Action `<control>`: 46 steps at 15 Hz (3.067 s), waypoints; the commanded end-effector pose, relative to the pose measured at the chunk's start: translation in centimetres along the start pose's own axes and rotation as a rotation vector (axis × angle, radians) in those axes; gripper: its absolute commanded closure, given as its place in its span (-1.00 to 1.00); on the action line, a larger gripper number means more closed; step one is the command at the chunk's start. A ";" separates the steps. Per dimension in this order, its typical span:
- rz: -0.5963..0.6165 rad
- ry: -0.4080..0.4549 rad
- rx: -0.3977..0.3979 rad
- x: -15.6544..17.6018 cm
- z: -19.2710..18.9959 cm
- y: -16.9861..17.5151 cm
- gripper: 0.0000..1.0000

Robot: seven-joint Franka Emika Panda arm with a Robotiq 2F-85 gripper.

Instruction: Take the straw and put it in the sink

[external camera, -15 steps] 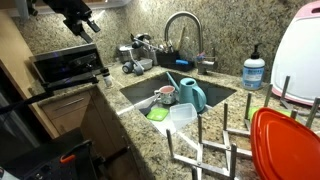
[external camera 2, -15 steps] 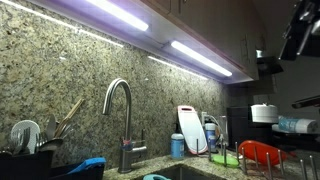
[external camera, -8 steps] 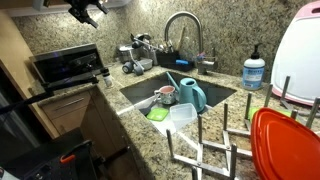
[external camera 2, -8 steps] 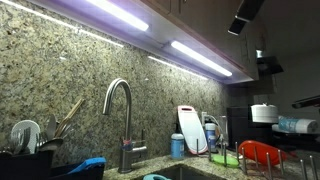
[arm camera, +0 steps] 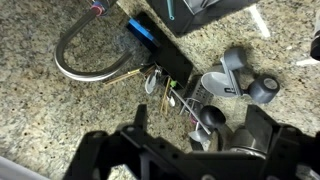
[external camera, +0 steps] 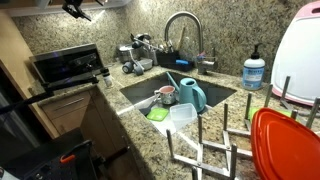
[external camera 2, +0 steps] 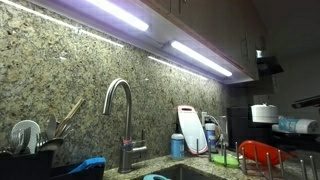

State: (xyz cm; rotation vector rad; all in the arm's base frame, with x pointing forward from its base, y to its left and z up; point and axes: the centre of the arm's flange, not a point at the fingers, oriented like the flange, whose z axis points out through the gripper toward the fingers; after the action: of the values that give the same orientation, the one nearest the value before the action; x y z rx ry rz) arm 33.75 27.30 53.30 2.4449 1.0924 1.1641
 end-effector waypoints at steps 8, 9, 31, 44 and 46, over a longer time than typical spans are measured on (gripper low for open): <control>-0.005 -0.024 0.001 -0.1 0.6 -0.1 -1.00; -0.016 -0.033 -0.011 0.1 1.0 0.0 -1.00; -0.442 0.139 0.012 18.8 6.2 -1.0 -1.00; -0.634 0.073 0.149 21.1 7.2 -12.2 -1.00; -0.613 0.090 0.149 19.8 7.1 -12.5 -1.00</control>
State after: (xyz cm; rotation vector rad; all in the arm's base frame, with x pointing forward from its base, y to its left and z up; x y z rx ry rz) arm 40.47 50.84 54.07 1.9248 1.8360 1.0140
